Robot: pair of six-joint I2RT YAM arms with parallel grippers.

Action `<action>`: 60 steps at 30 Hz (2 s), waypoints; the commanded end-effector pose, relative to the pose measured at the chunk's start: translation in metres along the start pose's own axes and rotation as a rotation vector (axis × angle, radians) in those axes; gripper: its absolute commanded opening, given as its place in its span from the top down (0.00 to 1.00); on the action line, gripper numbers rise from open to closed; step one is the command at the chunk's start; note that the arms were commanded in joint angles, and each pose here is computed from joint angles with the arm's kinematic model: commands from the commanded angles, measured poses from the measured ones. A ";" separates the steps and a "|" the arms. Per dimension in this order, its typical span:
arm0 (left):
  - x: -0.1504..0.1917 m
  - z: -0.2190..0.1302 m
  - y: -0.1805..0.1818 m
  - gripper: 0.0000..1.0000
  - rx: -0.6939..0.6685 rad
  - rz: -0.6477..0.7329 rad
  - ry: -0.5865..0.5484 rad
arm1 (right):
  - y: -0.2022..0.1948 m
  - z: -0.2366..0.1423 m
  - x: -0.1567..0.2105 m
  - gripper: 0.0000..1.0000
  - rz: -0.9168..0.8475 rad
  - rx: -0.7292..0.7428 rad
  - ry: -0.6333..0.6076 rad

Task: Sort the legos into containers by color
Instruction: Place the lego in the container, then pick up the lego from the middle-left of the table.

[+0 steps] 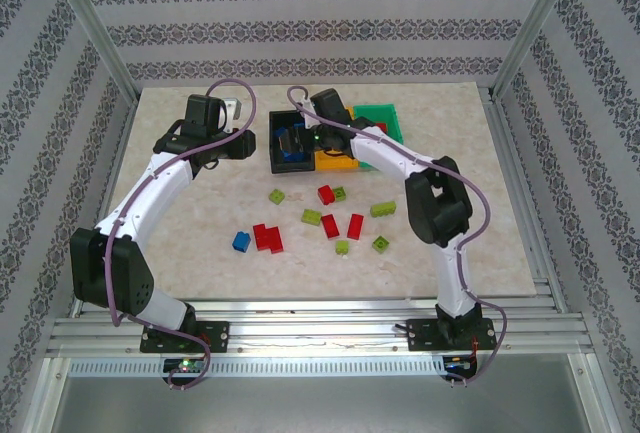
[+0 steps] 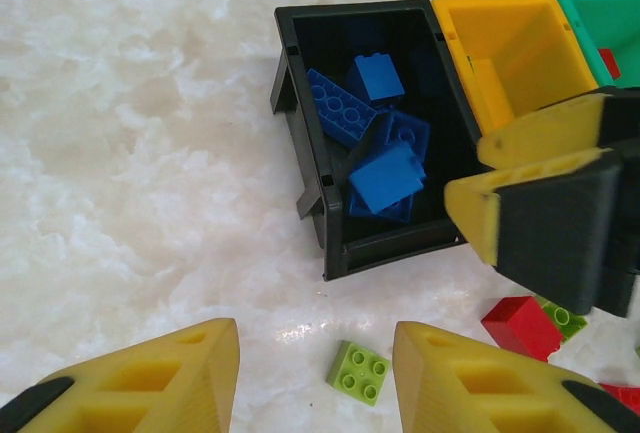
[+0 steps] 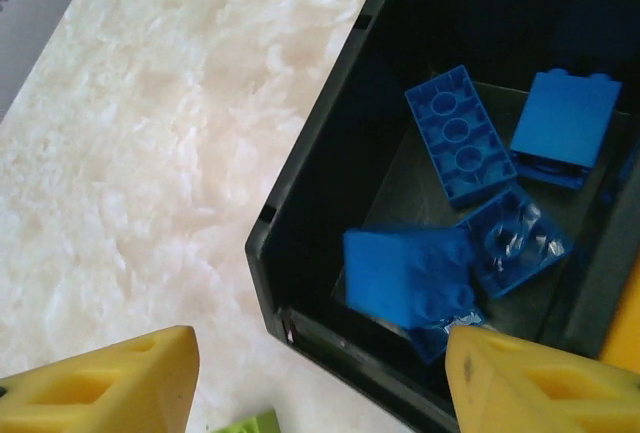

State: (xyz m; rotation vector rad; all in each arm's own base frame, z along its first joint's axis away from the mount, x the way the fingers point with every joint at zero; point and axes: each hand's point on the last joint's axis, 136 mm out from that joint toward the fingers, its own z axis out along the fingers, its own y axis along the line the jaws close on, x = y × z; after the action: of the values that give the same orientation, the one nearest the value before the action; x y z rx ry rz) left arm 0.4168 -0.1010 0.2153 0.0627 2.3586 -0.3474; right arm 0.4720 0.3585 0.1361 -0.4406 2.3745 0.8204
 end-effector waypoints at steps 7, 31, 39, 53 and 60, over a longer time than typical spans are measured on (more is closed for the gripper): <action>-0.010 -0.011 0.005 0.56 -0.013 0.007 -0.042 | 0.022 -0.023 0.012 0.32 -0.003 -0.061 0.011; 0.001 0.002 0.005 0.55 0.000 -0.069 0.011 | -0.025 -0.119 0.108 0.34 -0.033 0.042 -0.069; 0.054 -0.009 0.007 0.52 -0.001 -0.133 0.144 | -0.034 -0.131 0.111 0.36 -0.009 0.047 -0.133; 0.219 -0.051 0.013 0.41 -0.060 -0.386 0.601 | -0.045 -0.122 0.127 0.34 0.067 -0.017 -0.128; 0.238 -0.041 0.013 0.40 -0.084 -0.410 0.646 | -0.042 -0.119 0.130 0.34 0.051 -0.047 -0.114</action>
State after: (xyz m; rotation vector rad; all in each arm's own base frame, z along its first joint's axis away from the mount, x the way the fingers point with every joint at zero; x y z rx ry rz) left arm 0.2210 -0.0859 0.0798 -0.3553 2.9987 -0.4568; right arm 0.3418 0.2302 0.1122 -0.3233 2.2937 0.8530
